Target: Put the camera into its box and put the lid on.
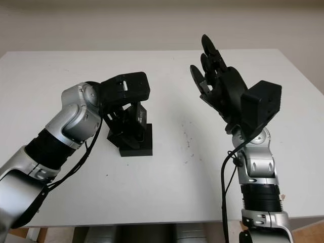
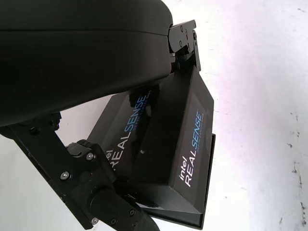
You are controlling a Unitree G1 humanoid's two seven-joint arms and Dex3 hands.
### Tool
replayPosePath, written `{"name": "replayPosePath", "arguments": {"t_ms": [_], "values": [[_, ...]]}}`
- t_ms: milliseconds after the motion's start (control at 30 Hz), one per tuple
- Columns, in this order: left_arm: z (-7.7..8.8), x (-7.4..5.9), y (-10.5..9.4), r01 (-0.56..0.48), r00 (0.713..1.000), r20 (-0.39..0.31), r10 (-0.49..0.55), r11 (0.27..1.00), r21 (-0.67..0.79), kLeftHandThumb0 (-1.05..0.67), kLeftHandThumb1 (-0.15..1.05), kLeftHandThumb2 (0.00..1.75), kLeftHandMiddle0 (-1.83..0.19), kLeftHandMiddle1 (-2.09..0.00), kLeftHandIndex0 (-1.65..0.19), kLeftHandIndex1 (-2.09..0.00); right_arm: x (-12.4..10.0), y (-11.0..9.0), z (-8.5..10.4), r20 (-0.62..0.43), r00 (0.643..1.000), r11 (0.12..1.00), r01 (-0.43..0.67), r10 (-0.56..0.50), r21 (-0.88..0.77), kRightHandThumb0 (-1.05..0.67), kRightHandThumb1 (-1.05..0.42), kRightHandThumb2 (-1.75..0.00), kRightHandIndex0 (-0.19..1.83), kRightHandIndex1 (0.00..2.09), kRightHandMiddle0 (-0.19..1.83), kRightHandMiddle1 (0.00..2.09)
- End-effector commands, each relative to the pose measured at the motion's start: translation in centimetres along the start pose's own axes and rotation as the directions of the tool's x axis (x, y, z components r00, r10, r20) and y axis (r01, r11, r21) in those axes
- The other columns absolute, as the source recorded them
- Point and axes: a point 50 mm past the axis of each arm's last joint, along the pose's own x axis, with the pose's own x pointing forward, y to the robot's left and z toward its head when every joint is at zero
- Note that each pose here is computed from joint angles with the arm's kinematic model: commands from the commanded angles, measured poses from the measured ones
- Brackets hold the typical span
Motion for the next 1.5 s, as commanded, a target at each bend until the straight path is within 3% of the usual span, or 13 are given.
{"name": "replayPosePath", "arguments": {"t_ms": [0,67,167,367,600,900,1000,1100,1200,1233,1300,1367,1467], "values": [[1.2,-0.1,-0.2,-0.004,0.999,0.054,0.002,0.999,0.038,-0.32,1.05,0.39,-0.86,-2.09,-0.20,-2.09,-0.1,0.1,0.3,0.016,1.000,1.000,-0.001,0.001,-0.008,-0.68,-1.05,-0.41,-0.07,0.07,-0.02,0.07],[1.1,0.1,-0.3,-0.004,0.998,0.068,0.001,0.999,0.045,-0.32,1.05,0.38,-0.80,-2.09,-0.11,-2.09,-0.1,0.2,0.2,0.013,1.000,1.000,-0.003,0.003,-0.004,-0.68,-1.05,-0.41,-0.07,0.06,-0.03,0.06],[0.9,0.2,-0.5,-0.008,0.997,0.071,0.005,0.999,0.041,-0.31,1.05,0.38,-0.86,-2.09,-0.34,-2.09,-0.1,0.4,0.2,0.015,1.000,1.000,-0.005,0.005,0.004,-0.68,-1.05,-0.41,-0.08,0.06,-0.03,0.06],[0.0,0.7,-0.8,-0.026,0.999,0.030,0.024,0.996,0.085,-0.31,1.05,0.37,-0.67,-2.09,0.13,-1.96,-0.2,0.3,0.1,0.016,1.000,1.000,-0.002,0.002,-0.005,-0.67,-1.05,-0.42,-0.08,0.06,-0.04,0.06],[-0.4,1.0,-1.2,-0.018,0.999,0.031,0.014,0.994,0.111,-0.31,1.05,0.37,-0.70,-2.09,0.00,-1.94,-0.3,0.2,0.1,0.010,1.000,1.000,0.001,-0.001,-0.003,-0.67,-1.05,-0.41,-0.09,0.05,-0.04,0.05],[-0.3,1.3,-1.7,0.009,1.000,0.007,-0.009,0.998,0.059,-0.30,1.05,0.39,-0.75,-2.09,0.04,-2.08,-0.2,0.2,0.1,0.014,1.000,1.000,-0.003,0.003,0.003,-0.66,-1.05,-0.41,-0.09,0.05,-0.04,0.05],[0.1,1.2,-1.7,0.022,1.000,0.017,-0.023,1.000,0.016,-0.31,1.05,0.38,-0.42,-2.09,0.07,-2.02,-0.1,0.4,0.2,0.015,1.000,1.000,-0.002,0.002,-0.002,-0.67,-1.05,-0.40,-0.09,0.05,-0.04,0.05],[0.5,1.1,-1.6,0.022,0.999,0.034,-0.021,0.999,-0.028,-0.31,1.05,0.41,-0.53,-2.09,0.01,-2.08,0.0,0.4,0.2,0.017,1.000,1.000,-0.007,0.007,0.000,-0.67,-1.05,-0.41,-0.09,0.05,-0.04,0.05],[0.9,1.1,-1.7,0.016,0.999,0.043,-0.013,0.997,-0.071,-0.36,1.05,0.43,-0.15,-2.00,0.15,-1.84,0.0,0.5,0.1,0.013,1.000,1.000,-0.008,0.008,0.004,-0.66,-1.05,-0.41,-0.09,0.05,-0.04,0.05],[1.1,1.1,-1.7,0.020,0.999,0.028,-0.017,0.995,-0.095,-0.41,1.05,0.46,-0.14,-1.97,0.17,-1.55,0.0,0.5,0.1,0.010,1.000,1.000,-0.006,0.006,0.002,-0.66,-1.05,-0.41,-0.09,0.05,-0.04,0.05],[1.7,1.0,-1.9,0.028,1.000,-0.005,-0.029,0.989,-0.142,-0.48,1.05,0.49,-0.05,-1.65,0.19,-1.07,-0.1,0.5,0.1,0.008,1.000,1.000,-0.002,0.002,0.001,-0.66,-1.05,-0.41,-0.09,0.05,-0.04,0.06],[2.3,0.8,-2.0,0.049,0.999,-0.012,-0.052,0.984,-0.169,-0.56,1.05,0.54,0.05,-0.77,0.19,-0.46,-0.2,0.5,0.1,0.004,1.000,1.000,0.004,-0.004,0.007,-0.65,-1.05,-0.40,-0.09,0.05,-0.03,0.06],[2.8,0.4,-2.1,0.087,0.996,0.009,-0.087,0.975,-0.202,-0.60,1.05,0.55,0.17,-0.12,0.19,-0.05,-0.3,0.4,0.1,-0.005,1.000,1.000,0.007,-0.007,0.010,-0.67,-1.05,-0.39,-0.09,0.05,-0.03,0.06]]}}
